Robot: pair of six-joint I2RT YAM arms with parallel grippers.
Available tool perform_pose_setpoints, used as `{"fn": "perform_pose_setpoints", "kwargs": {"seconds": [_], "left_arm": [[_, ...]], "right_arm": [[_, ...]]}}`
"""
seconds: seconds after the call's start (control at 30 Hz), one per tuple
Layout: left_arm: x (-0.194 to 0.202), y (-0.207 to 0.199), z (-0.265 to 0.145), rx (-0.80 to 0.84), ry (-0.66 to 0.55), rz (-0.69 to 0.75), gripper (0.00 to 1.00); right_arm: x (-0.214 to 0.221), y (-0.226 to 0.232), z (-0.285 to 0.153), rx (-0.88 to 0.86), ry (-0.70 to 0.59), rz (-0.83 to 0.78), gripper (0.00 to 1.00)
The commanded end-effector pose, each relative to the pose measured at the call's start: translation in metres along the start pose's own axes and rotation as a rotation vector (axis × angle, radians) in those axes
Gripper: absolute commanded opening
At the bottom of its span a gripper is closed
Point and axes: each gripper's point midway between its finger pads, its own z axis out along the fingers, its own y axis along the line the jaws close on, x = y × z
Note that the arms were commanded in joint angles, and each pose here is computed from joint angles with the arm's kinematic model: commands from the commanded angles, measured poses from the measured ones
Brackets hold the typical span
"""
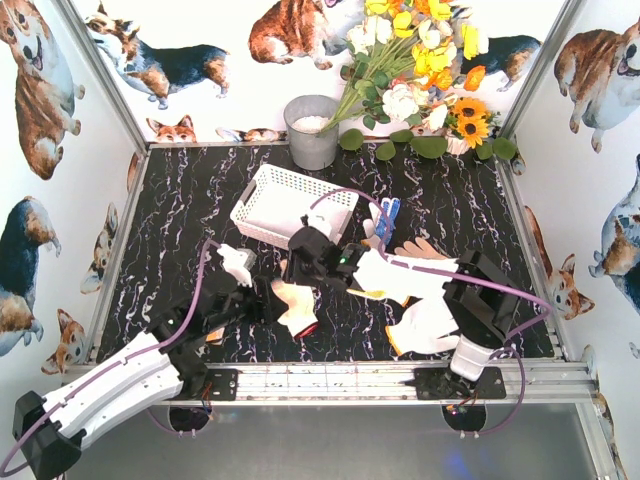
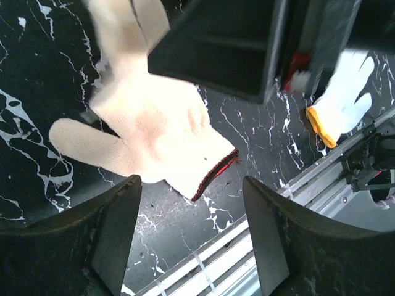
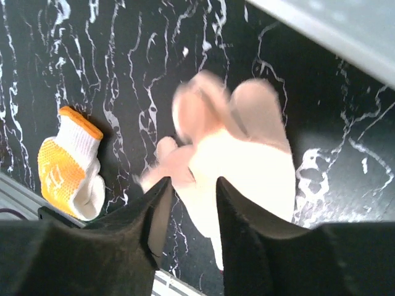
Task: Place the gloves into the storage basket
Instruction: Adjust the glove at the center of the board.
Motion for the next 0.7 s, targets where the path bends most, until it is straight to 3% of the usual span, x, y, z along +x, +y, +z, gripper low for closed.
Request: {"fn": "perform_pose_setpoints", "kwargs": {"seconds": [0.0,0.13,0.43,0.67], "left_arm": [[-0.001,-0.008,0.002,0.032,0.012,0.006,0.61],[0.004,-0.008,0.009,0.041,0.028,0.001,0.62],[0.0,0.01,0.022,-0.065,-0.011,-0.055,0.6],[0.003,0.024,0.035,-0.15,0.028,-0.037,0.55]], "right_arm": [[-0.044,0.044,-0.024,-0.135,-0.088,-0.045,0.44],[-0.054,0.048,-0.043,-0.162,-0.115,-0.03,0.56],[0.001,-0.018,-0.067,-0.117,-0.019,0.123,0.55],[0.049,-0.034,-0.061,-0.174,0.103,0.208,0.54]]}}
